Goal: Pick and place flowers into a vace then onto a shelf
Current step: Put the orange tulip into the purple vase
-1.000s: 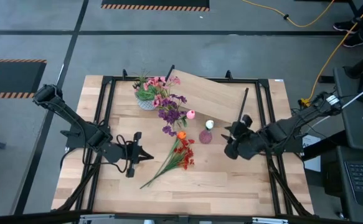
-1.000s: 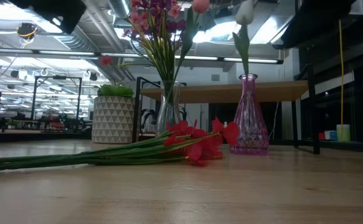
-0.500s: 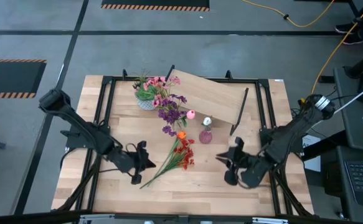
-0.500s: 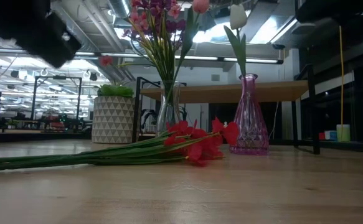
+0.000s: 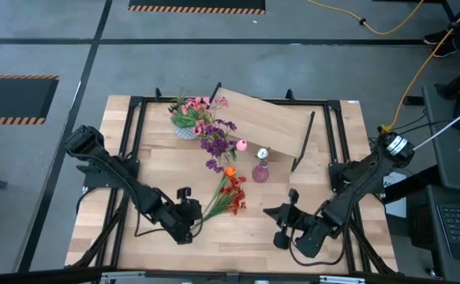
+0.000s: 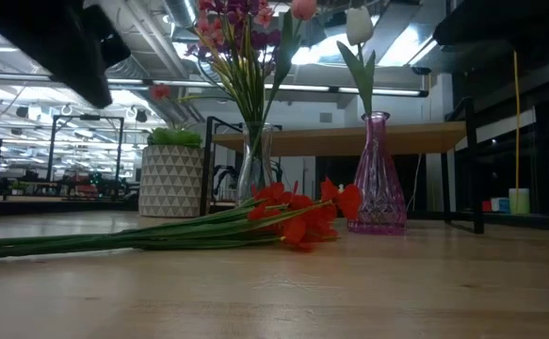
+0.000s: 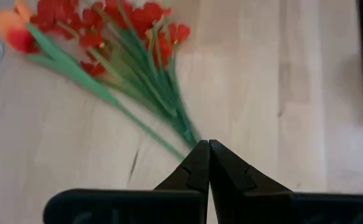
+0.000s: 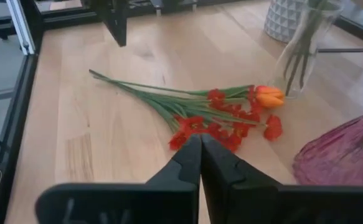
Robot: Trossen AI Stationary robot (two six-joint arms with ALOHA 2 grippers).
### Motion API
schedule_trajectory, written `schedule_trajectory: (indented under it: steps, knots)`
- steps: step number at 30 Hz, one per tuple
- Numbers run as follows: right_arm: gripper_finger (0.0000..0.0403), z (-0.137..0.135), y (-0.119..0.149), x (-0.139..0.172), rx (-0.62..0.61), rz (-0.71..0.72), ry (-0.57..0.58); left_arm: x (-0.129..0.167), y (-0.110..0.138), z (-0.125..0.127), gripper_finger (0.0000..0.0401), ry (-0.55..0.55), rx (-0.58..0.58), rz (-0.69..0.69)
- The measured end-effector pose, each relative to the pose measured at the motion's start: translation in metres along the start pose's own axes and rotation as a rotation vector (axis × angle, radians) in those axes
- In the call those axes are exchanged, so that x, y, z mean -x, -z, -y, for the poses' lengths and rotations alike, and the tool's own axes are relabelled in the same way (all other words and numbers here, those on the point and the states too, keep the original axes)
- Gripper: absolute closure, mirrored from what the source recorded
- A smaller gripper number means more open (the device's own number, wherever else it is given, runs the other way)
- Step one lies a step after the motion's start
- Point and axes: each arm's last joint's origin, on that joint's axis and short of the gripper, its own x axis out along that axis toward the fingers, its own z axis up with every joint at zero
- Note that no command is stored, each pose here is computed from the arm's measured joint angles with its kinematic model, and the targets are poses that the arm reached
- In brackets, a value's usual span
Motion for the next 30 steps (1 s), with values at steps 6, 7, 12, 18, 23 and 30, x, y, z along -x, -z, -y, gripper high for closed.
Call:
schedule_trajectory:
  steps: [6,7,12,18,23,30]
  knots:
    - [0.04,-0.006,0.013,-0.009,0.028,-0.012,0.014,-0.004,-0.009,0.002,0.0398,-0.01,0.013,0.002]
    - [0.0399,-0.006,0.014,-0.01,0.043,-0.012,0.014,-0.005,-0.01,0.0,0.0398,-0.015,0.016,0.001]
    - [0.0387,-0.007,0.014,-0.011,0.056,-0.009,0.011,-0.008,-0.014,-0.006,0.0394,-0.06,0.006,0.023]
    - [0.0385,-0.008,0.013,-0.011,0.057,-0.003,0.005,-0.012,-0.02,-0.014,0.0357,-0.117,0.029,0.051]
    - [0.0385,-0.008,0.013,-0.011,0.054,-0.003,0.004,-0.019,-0.016,-0.023,0.0309,-0.147,0.095,0.037]
    - [0.0384,-0.009,0.013,-0.011,0.049,0.0,0.001,-0.044,0.001,-0.032,0.0257,-0.223,0.2,-0.022]
